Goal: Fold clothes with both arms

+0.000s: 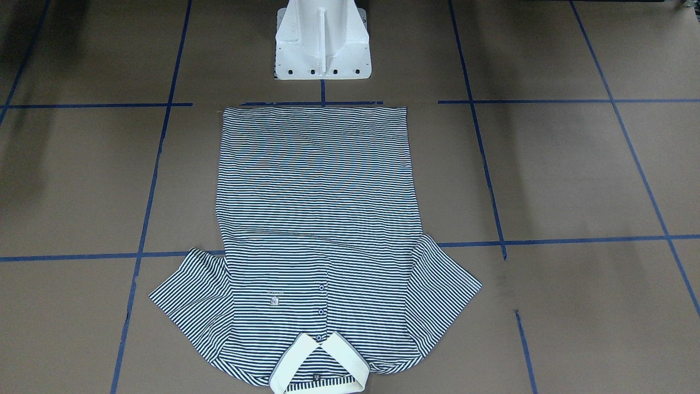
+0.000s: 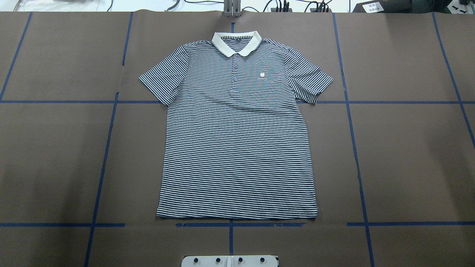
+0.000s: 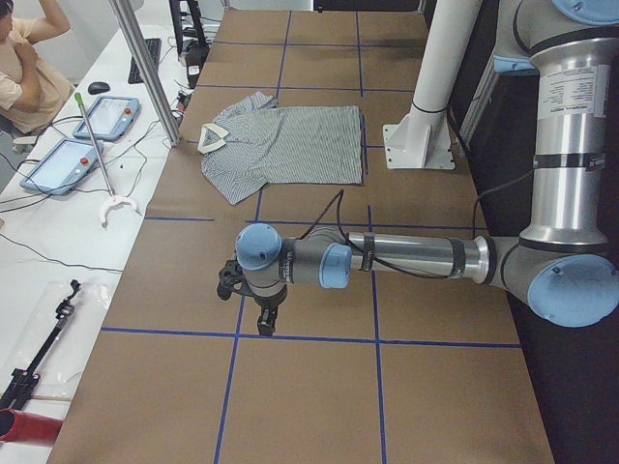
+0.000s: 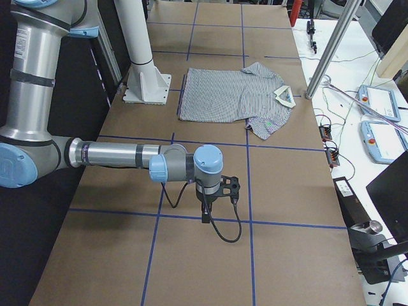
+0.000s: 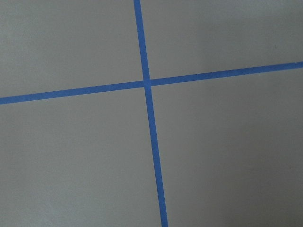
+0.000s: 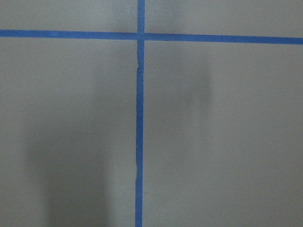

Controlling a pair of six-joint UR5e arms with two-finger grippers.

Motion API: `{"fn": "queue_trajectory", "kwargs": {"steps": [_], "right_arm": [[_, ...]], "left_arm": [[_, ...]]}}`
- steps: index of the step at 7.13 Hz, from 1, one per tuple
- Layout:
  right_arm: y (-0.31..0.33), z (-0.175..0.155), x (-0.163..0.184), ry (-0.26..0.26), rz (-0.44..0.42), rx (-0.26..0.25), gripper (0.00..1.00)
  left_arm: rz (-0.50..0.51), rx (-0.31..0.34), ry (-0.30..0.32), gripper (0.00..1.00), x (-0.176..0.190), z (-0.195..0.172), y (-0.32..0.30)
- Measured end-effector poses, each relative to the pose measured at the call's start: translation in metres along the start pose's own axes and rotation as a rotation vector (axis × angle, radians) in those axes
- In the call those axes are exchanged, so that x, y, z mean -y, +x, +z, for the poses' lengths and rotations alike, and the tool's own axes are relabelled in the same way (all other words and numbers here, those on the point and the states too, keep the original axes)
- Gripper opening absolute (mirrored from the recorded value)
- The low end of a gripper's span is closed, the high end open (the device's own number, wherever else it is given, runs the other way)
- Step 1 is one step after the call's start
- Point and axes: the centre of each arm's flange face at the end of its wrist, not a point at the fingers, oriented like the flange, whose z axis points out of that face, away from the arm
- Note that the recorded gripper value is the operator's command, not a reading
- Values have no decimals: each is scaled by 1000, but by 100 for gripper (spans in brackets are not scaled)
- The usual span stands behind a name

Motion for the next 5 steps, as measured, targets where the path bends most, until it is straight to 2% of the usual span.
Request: {"fn": "queue_trajectory", "kwargs": {"steps": [4, 5], "right_arm": [[-10, -9, 5, 20, -18, 4, 100], [-22, -17, 18, 39, -42, 6, 100]], "left_arm": [[18, -5, 10, 100, 1, -3, 5], [40, 2, 26, 100, 3, -5, 7]]}}
